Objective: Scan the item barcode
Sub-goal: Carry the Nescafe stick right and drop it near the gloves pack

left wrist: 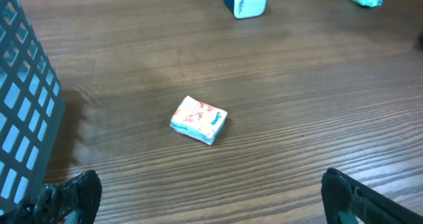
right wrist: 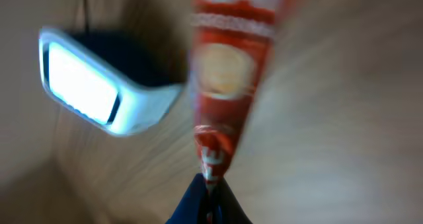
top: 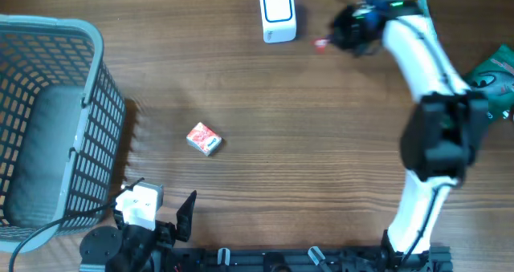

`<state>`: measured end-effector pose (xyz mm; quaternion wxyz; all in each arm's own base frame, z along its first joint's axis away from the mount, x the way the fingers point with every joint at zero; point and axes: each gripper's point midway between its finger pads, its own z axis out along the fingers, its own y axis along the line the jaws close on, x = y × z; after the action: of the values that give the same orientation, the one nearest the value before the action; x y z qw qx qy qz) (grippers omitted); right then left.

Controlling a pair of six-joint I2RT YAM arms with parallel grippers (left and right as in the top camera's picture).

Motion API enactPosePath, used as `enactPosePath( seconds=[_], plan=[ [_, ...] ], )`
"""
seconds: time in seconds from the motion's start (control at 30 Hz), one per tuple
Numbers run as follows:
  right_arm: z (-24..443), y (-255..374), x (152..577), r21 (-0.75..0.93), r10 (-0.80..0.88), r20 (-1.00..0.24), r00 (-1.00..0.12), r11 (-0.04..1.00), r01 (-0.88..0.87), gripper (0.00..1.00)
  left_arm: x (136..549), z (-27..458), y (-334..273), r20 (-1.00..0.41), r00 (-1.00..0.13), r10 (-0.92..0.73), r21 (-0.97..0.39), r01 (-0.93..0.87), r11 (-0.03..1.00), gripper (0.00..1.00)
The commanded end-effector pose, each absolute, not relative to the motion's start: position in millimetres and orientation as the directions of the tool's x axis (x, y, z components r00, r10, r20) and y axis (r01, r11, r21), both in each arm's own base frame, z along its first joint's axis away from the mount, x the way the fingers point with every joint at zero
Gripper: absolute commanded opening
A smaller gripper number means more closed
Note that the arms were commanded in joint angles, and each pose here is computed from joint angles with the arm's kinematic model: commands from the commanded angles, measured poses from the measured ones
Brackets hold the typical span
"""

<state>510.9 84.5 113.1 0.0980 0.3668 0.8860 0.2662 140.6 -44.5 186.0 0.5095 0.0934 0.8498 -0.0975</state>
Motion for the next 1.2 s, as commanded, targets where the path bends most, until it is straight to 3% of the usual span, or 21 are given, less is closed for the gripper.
enactPosePath(
  seconds=[0.0,0.1,0.27,0.5,0.57,0.63,0.67,0.7,0.73,0.83,0.97,1.0,1.03,1.17],
  plan=[
    [114,-15,495,0.358,0.770,-0.137,-0.623,0.625,0.694,0.04,140,187,-46,-0.887,-0.459,0.050,-0.082,0.265,0.961,1.00],
    [100,-94,480,0.240,0.765,-0.221,-0.605,0.644,0.727,0.05,140,187,-46,-0.887,-0.459,0.050,-0.083,0.264,0.961,1.00],
    [84,-168,464,0.165,0.738,-0.302,-0.603,0.664,0.729,0.05,140,187,-46,-0.887,-0.459,0.050,-0.083,0.264,0.961,1.00],
    [27,-173,439,0.167,0.739,-0.243,-0.629,0.670,0.723,0.08,140,187,-46,-0.887,-0.459,0.050,-0.082,0.265,0.961,1.00],
    [24,-167,440,0.198,0.739,-0.229,-0.633,0.672,0.713,0.25,140,187,-47,-0.887,-0.459,0.050,-0.083,0.265,0.961,1.00],
    [30,-170,444,0.205,0.739,-0.245,-0.628,0.672,0.711,0.61,140,187,-47,-0.887,-0.459,0.050,-0.083,0.265,0.961,1.00],
    [37,-171,446,0.203,0.730,-0.251,-0.636,0.682,0.702,0.87,140,187,-46,-0.887,-0.459,0.050,-0.082,0.265,0.961,1.00],
    [47,-171,448,0.203,0.729,-0.252,-0.636,0.682,0.702,1.00,140,187,-46,-0.887,-0.459,0.050,-0.083,0.264,0.961,1.00],
    [58,-170,449,0.216,0.730,-0.247,-0.637,0.683,0.698,1.00,140,187,-47,-0.887,-0.459,0.050,-0.083,0.265,0.961,1.00],
    [92,-130,451,0.345,0.696,-0.168,-0.698,0.705,0.620,1.00,140,187,-46,-0.887,-0.459,0.050,-0.082,0.265,0.961,1.00],
    [110,-37,429,0.522,0.605,0.082,-0.792,0.651,0.551,1.00,140,187,-46,-0.887,-0.459,0.050,-0.083,0.264,0.961,1.00],
    [110,7,416,0.557,0.512,0.162,-0.844,0.659,0.506,1.00,140,187,-46,-0.887,-0.459,0.050,-0.083,0.264,0.961,1.00],
    [108,51,405,0.583,0.368,0.165,-0.915,0.712,0.392,1.00,140,187,-46,-0.887,-0.459,0.050,-0.082,0.265,0.961,1.00],
    [99,147,373,0.584,0.109,0.175,-0.979,0.789,0.192,1.00,140,187,-46,-0.887,-0.459,0.050,-0.083,0.264,0.961,1.00]
  ],
)
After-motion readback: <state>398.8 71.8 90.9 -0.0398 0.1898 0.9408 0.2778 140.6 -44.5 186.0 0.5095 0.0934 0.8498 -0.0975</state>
